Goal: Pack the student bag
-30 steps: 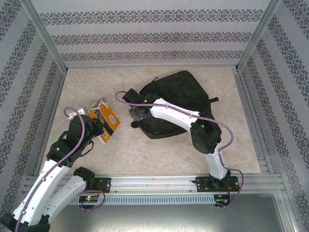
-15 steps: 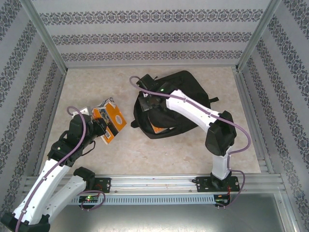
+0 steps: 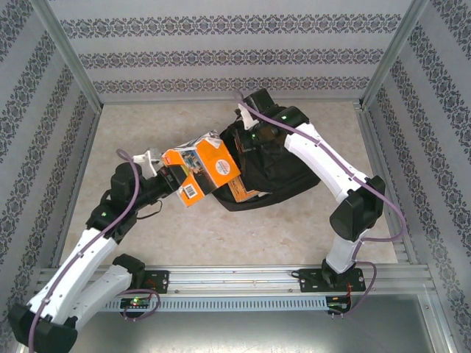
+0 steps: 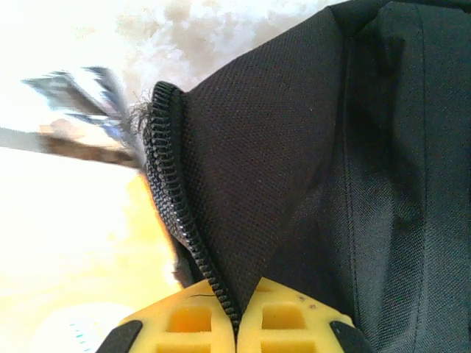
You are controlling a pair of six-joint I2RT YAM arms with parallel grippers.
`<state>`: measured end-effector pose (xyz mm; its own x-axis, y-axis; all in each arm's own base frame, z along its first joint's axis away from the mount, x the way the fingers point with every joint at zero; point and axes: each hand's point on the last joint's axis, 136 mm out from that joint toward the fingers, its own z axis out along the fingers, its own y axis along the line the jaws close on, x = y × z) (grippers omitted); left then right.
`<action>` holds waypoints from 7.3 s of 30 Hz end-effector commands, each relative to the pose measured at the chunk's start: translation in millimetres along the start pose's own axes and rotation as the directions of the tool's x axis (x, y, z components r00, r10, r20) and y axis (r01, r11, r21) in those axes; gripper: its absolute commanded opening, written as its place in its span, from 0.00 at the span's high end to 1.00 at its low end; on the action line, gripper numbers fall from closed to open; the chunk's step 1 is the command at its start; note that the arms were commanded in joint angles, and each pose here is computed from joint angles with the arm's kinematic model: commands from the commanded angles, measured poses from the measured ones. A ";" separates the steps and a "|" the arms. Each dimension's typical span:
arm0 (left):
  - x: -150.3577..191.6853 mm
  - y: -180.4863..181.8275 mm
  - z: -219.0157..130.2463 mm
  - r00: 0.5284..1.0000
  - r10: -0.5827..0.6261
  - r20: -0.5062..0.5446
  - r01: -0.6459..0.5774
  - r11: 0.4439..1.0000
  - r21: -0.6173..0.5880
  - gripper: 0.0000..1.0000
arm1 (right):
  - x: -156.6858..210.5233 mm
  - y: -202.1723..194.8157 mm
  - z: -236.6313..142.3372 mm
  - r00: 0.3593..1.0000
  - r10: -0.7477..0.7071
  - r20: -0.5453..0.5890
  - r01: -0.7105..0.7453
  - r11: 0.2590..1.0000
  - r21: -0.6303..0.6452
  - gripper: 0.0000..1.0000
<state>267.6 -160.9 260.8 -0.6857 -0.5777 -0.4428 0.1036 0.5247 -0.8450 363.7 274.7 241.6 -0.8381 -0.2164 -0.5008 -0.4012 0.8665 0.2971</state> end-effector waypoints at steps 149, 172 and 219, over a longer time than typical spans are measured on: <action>-26.2 76.3 251.5 0.889 0.181 -0.421 -0.320 0.903 -0.288 0.93 | 34.9 -36.6 -23.5 0.894 0.401 0.201 -0.388 0.916 -0.101 0.75; -40.7 49.9 223.0 0.974 0.054 -0.221 -0.084 0.988 -0.128 1.00 | -15.3 -85.5 66.5 0.741 0.642 0.198 -0.658 0.638 0.399 0.48; -8.1 17.7 163.3 0.976 -0.043 -0.213 0.046 0.999 0.012 1.00 | -76.6 -159.6 105.5 0.564 0.766 0.309 -0.823 0.486 0.294 1.00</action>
<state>404.2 -243.1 165.8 -0.8309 -0.4710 -0.2963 -0.0055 0.5394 -0.8420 512.4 224.3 123.0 -0.7359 0.6336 -0.2388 0.5773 0.7714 0.2678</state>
